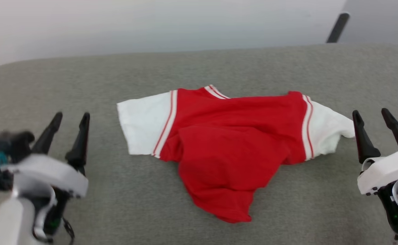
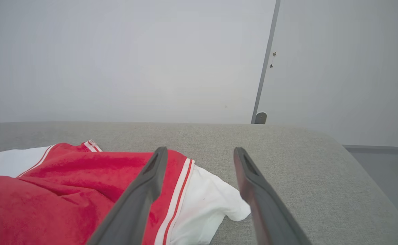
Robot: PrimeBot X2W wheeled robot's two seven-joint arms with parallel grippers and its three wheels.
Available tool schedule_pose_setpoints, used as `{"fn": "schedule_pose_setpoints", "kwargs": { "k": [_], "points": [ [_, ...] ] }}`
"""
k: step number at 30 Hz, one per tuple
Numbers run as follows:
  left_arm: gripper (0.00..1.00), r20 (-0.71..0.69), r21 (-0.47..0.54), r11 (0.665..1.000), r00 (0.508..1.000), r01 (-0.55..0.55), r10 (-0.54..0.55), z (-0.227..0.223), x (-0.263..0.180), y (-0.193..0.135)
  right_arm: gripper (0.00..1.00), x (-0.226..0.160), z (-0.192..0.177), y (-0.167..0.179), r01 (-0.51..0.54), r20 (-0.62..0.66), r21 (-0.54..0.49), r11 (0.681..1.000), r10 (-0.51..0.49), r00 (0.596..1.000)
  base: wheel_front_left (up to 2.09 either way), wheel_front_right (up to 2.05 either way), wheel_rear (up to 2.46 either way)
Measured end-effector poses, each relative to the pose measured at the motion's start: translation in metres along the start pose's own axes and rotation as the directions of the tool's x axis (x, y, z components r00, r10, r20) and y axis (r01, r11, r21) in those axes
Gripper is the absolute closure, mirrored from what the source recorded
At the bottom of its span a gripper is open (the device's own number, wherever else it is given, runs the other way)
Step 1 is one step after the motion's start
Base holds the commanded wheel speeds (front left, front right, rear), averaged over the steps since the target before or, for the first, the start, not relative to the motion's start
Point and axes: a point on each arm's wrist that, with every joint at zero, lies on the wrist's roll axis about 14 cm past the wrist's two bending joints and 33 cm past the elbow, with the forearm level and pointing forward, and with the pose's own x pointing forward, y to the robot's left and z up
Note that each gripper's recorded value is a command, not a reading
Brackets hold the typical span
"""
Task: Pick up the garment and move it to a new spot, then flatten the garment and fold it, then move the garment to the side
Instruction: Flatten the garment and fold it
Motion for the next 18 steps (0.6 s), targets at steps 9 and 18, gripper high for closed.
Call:
{"fn": "schedule_pose_setpoints", "kwargs": {
  "k": [9, 18],
  "points": [
    [0.0, -0.261, 0.042, 0.99, 0.958, 0.132, -0.117, -0.005, 0.061, -0.014, 0.0, -0.008, 0.007, -0.009, 0.05, 0.072, 0.011, 0.999, -0.05, 0.996, 0.0, 0.0, 0.0],
    [0.0, -0.564, 0.046, 0.992, 0.823, 0.117, -0.071, -0.045, 0.102, 0.001, 0.0, -0.006, -0.005, -0.018, 0.087, 0.071, 0.019, 0.996, -0.088, 0.994, 0.0, 0.0, 0.0]
  ]
}}
